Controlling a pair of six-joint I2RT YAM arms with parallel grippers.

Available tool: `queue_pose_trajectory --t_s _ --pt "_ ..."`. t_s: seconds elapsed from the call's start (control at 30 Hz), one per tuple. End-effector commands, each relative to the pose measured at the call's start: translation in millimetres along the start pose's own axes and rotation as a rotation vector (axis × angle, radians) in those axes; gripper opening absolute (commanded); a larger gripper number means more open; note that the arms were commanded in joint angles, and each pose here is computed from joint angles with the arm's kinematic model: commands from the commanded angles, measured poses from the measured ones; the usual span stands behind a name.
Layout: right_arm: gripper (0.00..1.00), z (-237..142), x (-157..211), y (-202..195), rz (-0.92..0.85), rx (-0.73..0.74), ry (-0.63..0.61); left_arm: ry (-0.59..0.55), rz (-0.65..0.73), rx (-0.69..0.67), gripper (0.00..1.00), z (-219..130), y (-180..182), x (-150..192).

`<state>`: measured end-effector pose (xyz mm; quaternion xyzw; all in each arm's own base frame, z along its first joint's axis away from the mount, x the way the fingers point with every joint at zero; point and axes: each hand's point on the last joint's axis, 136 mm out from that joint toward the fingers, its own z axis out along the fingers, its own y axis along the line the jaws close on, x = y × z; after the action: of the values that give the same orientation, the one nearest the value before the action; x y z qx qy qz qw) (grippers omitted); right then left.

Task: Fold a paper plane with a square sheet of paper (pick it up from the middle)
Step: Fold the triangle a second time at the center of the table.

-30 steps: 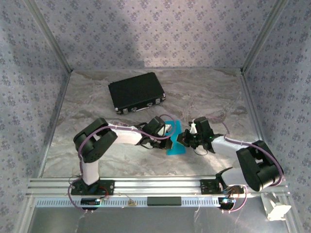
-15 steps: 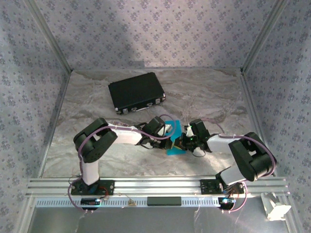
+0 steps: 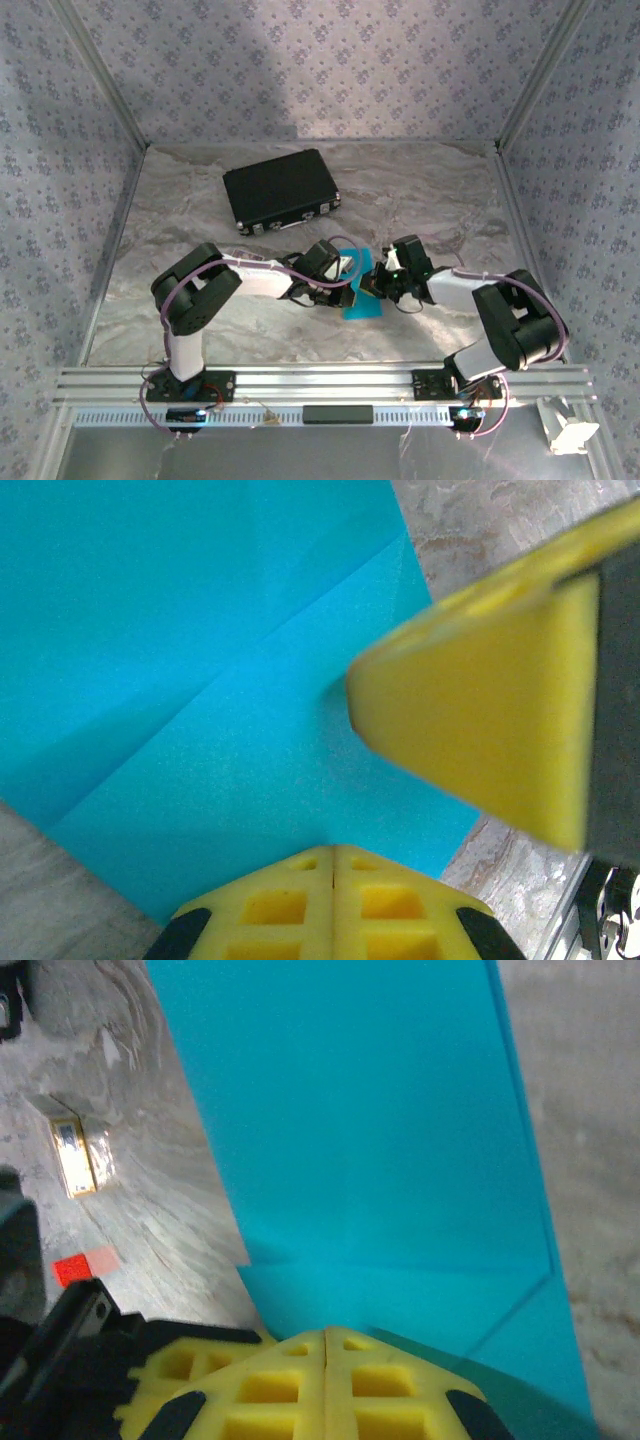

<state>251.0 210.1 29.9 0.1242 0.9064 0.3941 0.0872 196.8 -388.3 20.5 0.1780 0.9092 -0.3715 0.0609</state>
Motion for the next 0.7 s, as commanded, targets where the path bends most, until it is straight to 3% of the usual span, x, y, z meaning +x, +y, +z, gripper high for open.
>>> queue_pose_trajectory --t_s 0.0,0.2,0.5,0.67 --pt "0.00 4 -5 -27 0.046 0.065 -0.010 0.076 -0.037 -0.104 0.00 6 31 27" --pt "0.00 -2 -15 -55 0.132 0.085 -0.069 0.079 -0.044 -0.093 0.00 6 32 27" --pt "0.00 -29 -42 -39 0.017 0.162 -0.138 0.113 -0.027 -0.105 0.00 9 38 32" --pt "0.00 -27 -36 0 -0.034 -0.003 -0.093 0.114 -0.011 -0.104 0.00 3 39 32"
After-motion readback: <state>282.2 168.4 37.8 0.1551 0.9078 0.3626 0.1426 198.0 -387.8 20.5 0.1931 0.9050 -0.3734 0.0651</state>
